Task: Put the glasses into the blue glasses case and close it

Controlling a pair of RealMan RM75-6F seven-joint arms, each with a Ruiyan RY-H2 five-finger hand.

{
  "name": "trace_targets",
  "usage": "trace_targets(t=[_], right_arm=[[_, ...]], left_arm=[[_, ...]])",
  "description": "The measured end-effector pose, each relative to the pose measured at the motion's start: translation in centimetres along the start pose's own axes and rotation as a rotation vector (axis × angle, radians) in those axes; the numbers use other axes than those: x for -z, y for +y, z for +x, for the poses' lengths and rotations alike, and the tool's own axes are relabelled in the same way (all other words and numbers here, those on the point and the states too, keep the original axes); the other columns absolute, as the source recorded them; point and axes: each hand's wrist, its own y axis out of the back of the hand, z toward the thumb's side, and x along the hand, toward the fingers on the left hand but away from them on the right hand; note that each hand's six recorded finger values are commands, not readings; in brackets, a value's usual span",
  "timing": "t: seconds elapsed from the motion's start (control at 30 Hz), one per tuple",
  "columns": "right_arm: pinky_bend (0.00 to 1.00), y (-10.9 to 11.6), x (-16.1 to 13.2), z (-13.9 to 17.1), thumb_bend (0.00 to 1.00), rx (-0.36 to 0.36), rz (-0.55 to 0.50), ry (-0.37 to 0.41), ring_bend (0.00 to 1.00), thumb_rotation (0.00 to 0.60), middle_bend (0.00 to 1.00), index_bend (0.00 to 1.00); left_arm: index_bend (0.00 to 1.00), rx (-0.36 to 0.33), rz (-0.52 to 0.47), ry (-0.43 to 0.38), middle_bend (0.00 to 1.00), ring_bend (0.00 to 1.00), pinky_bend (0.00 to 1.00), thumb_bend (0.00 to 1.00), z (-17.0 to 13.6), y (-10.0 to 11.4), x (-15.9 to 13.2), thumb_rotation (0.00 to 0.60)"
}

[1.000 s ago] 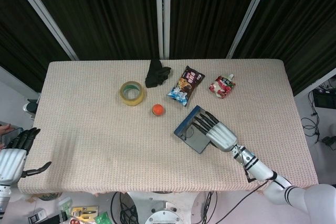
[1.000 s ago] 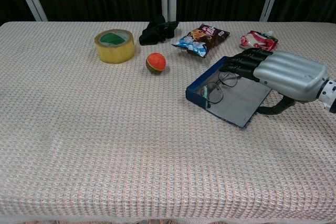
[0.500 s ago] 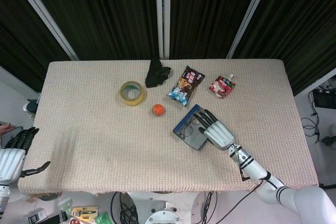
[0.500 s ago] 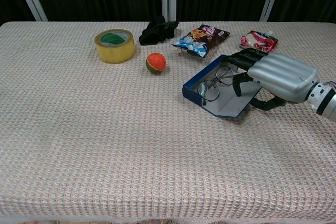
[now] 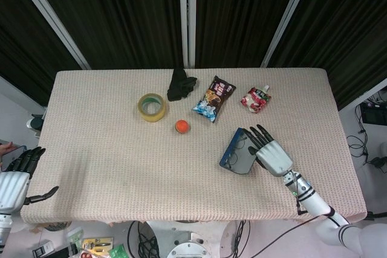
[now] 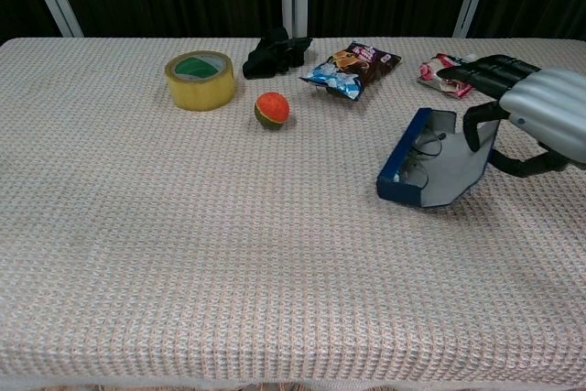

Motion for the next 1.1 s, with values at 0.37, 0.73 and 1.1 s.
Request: trace_targets(t=[0.37, 0.73, 1.1], right_arm=[[0.0, 1.1, 0.8, 2.1, 0.41, -0.019, -0.024, -0.017, 0.0, 0.6, 0.02, 0.98], [0.0, -0.5, -1.2, -0.4, 0.27, -0.007, 0.031, 0.05, 0.0, 0.6, 0.0, 0.01], [0.0, 1.1, -2.5, -2.8, 0.19, 0.113, 0.008, 0.075, 0.0, 0.6, 0.0, 0.0]], left_arm=[[0.06, 0.003, 0.001, -0.021, 0.08, 0.09, 0.23, 0.14, 0.2, -0.2, -0.7, 0.385], [0.06, 0.009, 0.003, 0.002, 0.08, 0.09, 0.23, 0.14, -0.1, -0.2, 0.1, 0.382], [0.06, 0.005, 0.003, -0.004, 0.08, 0.09, 0.23, 0.14, 0.0, -0.1, 0.0, 0.382]])
